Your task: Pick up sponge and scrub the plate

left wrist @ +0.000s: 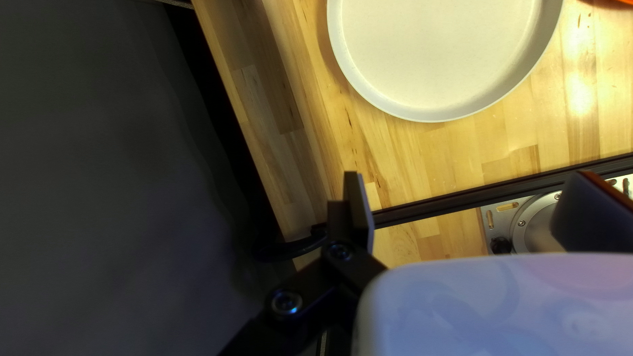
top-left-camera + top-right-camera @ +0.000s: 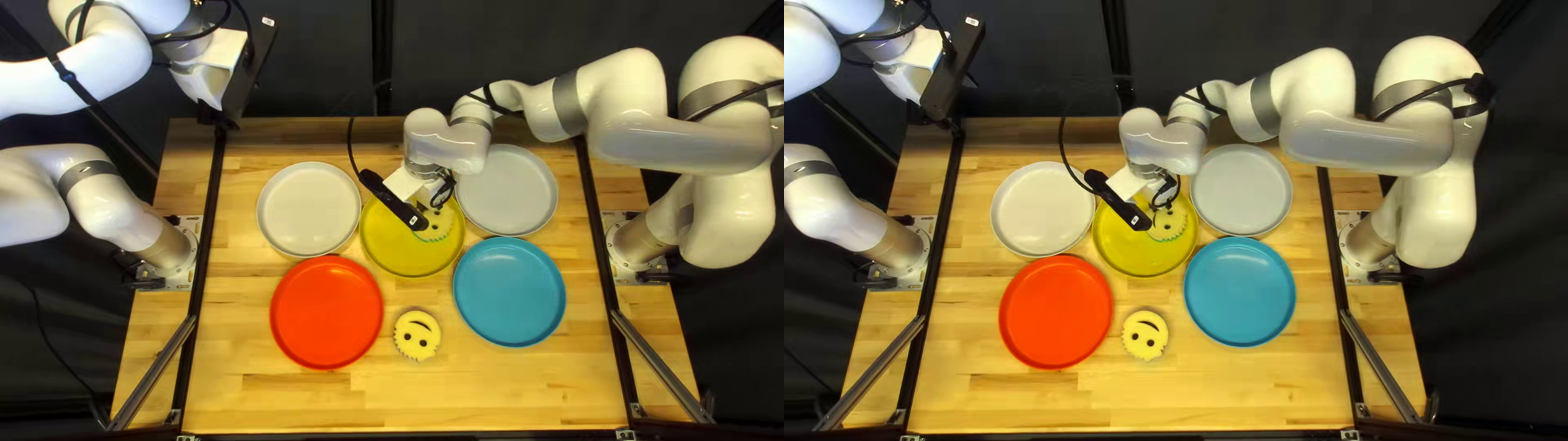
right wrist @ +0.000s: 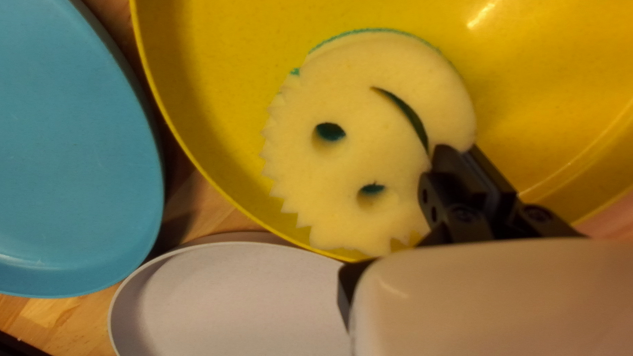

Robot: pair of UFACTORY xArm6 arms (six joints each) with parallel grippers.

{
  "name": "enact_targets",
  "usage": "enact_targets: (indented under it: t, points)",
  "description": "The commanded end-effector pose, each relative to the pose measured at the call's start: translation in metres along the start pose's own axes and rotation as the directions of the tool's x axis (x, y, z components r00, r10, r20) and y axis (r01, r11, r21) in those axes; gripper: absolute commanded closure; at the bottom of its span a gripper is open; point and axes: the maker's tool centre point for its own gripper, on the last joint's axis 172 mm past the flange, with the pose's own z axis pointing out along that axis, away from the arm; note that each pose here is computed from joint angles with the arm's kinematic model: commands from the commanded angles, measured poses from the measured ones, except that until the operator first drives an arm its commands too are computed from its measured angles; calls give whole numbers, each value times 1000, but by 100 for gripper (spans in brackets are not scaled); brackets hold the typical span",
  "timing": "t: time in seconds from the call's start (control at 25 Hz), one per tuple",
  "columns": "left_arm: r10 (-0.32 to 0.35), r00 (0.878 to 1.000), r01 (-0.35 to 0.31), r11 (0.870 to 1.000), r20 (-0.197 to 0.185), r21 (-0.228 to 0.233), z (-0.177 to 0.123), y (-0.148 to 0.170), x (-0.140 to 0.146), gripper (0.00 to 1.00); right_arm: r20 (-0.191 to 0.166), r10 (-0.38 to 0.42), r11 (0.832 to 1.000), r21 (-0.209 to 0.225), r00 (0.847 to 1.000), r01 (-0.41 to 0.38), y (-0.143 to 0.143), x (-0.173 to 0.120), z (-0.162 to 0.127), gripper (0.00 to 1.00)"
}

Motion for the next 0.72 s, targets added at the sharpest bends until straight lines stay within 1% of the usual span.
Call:
enact_targets:
  t: [0.04, 0.2, 0.28, 0.36, 0.56, 0.72]
  points:
    - [0, 1000, 0, 1000, 0, 0, 0, 0, 0, 0, -23, -24, 999, -27, 999, 24, 22, 14, -4, 100]
    - [0, 1000, 0, 1000, 0, 0, 0, 0, 0, 0, -46, -54, 996, -70, 997, 51, 36, 18, -6, 100]
    - [0, 1000, 0, 1000, 0, 0, 0, 0, 0, 0, -68, -82, 993, -94, 994, 75, 37, 17, -4, 100]
    - [0, 1000, 0, 1000, 0, 0, 0, 0, 0, 0, -76, -94, 991, -102, 993, 86, 33, 13, -2, 100]
    - [0, 1000, 0, 1000, 0, 0, 0, 0, 0, 0, -83, -98, 992, -91, 992, 90, 17, -6, -1, 100]
    - [0, 1000, 0, 1000, 0, 0, 0, 0, 0, 0, -76, -89, 994, -76, 993, 84, 1, -20, -2, 100]
